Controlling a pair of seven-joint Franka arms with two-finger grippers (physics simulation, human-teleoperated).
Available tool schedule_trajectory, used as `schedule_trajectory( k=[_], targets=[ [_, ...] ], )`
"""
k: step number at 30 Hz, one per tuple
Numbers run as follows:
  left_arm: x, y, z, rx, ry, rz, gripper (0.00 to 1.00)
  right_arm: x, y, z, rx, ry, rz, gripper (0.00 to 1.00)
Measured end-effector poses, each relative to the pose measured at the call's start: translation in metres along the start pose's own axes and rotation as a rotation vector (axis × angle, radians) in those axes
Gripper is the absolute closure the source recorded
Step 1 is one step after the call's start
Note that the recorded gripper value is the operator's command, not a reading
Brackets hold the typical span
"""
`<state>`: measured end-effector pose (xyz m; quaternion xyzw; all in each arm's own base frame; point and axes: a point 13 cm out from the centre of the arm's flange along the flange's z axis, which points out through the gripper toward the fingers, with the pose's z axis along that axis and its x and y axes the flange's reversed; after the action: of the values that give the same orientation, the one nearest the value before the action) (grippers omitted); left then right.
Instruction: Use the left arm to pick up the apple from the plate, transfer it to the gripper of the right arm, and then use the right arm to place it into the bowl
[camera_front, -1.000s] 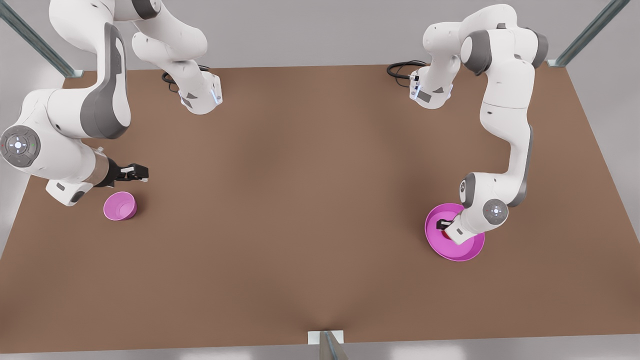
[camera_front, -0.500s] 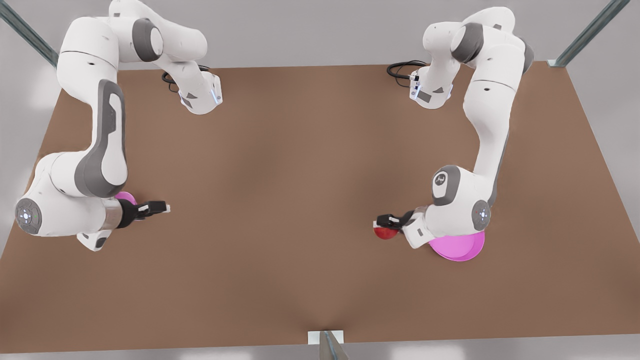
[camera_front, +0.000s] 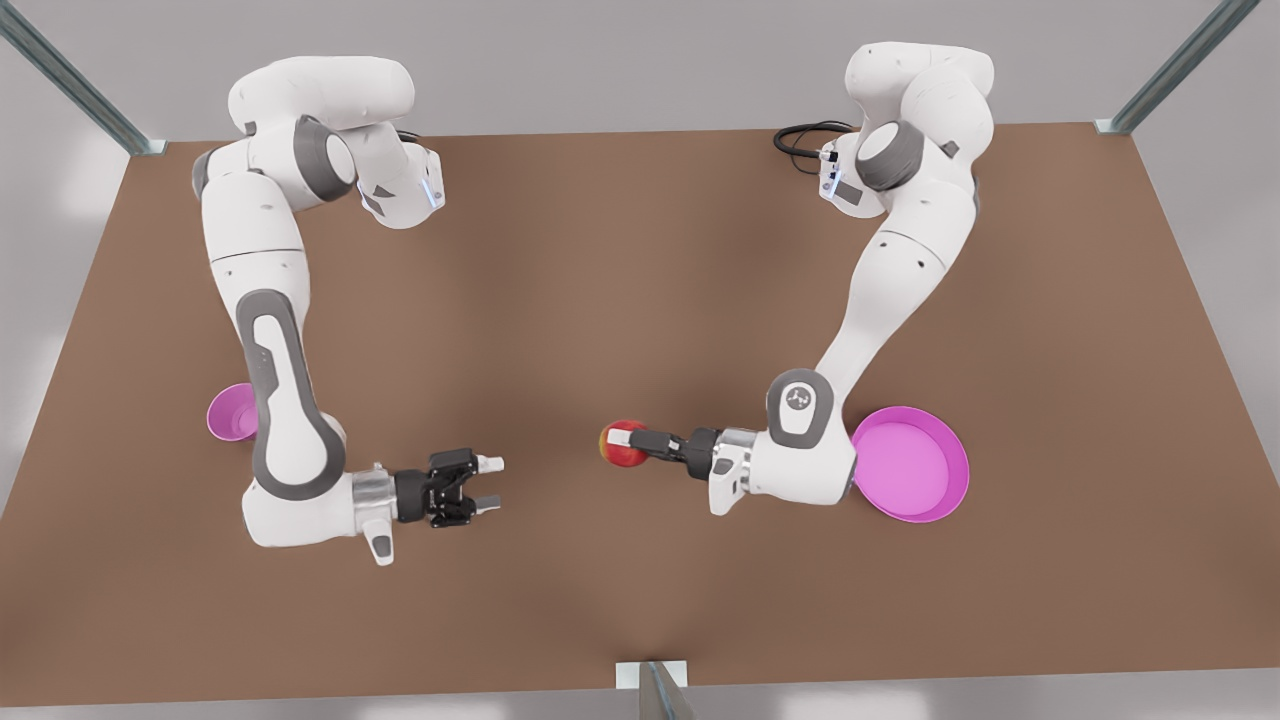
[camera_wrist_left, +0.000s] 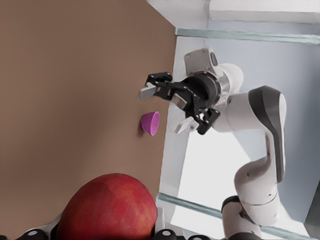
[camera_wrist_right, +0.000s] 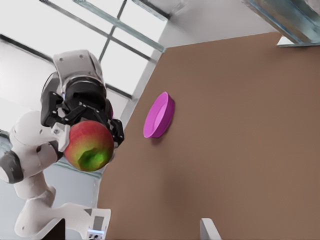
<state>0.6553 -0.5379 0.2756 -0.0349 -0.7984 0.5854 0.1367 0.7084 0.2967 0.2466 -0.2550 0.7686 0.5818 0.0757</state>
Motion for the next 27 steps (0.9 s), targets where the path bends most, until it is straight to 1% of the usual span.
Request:
schedule_trajectory(
  k=[6,13,18,27],
  targets=[
    [-0.007,-0.001,0.004,0.032,-0.031,0.003,0.26,-0.02,0.018,0.048,-0.092,-0.104,-0.288,0.0],
    [-0.01,-0.002,0.007,0.041,-0.046,0.015,0.26,-0.023,0.037,0.071,-0.135,-0.146,-0.573,0.0],
    [-0.011,-0.002,0.011,0.048,-0.051,0.019,0.26,-0.019,0.041,0.081,-0.152,-0.164,-0.725,0.0],
    [-0.014,-0.002,0.014,0.051,-0.071,0.027,0.26,-0.017,0.044,0.108,-0.162,-0.197,-0.908,0.0]
  ],
)
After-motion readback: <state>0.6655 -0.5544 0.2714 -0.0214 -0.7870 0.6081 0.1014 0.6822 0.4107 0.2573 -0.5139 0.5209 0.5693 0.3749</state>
